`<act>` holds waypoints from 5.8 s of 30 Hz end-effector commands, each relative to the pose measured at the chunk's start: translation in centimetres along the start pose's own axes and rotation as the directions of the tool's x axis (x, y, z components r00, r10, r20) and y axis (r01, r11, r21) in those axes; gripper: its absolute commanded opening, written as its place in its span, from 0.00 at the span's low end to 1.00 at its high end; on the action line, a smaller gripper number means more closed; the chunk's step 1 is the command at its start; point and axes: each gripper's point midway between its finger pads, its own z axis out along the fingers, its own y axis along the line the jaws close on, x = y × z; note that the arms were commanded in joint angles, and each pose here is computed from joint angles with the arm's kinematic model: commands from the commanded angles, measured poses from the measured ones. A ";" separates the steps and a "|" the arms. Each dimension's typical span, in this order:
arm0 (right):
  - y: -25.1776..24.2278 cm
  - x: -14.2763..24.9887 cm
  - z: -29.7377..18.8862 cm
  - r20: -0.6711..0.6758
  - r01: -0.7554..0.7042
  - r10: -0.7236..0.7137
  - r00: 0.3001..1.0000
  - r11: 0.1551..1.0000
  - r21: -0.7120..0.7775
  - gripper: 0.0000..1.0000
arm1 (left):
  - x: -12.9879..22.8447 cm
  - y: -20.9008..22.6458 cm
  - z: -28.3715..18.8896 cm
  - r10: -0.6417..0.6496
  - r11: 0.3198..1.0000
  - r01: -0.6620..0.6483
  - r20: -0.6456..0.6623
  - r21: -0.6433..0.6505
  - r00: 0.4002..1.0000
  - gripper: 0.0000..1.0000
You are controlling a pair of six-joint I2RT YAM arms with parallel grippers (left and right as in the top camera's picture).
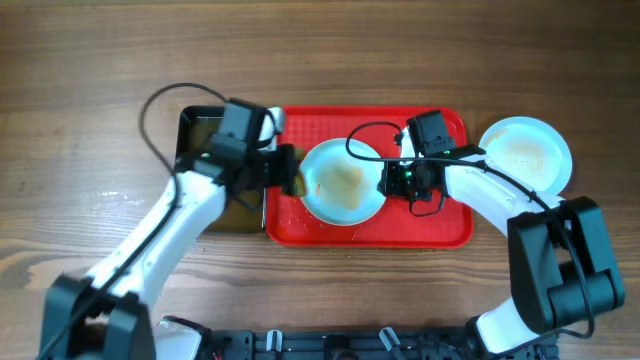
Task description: Clean dirty plates on tray and stack at the side
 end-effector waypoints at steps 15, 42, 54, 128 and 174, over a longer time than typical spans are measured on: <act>-0.9 0.3 0.7 -0.005 0.002 -0.002 1.000 0.999 0.037 0.38 | 3.1 13.3 5.4 -0.104 0.917 0.029 -0.168 -0.399 0.980 0.68; -0.8 0.1 0.6 0.003 0.024 -0.024 1.000 0.999 0.035 0.04 | 7.3 12.4 5.0 -0.192 0.932 0.065 -0.333 -0.358 0.923 0.04; -2.8 -5.8 -13.6 0.387 0.135 -0.349 0.854 0.865 0.483 0.04 | 6.2 12.2 5.5 -0.170 0.938 0.063 -0.295 -0.341 0.940 0.55; -2.7 0.6 -14.3 0.217 0.222 -0.259 0.941 0.958 0.181 0.99 | 4.7 8.2 -6.4 -0.235 0.911 0.211 -0.027 -0.354 0.972 1.00; 0.9 4.0 -28.4 0.943 0.321 -0.331 -0.039 0.889 0.325 0.99 | 6.4 1.6 -17.0 0.071 0.985 0.006 0.435 -0.173 0.898 1.00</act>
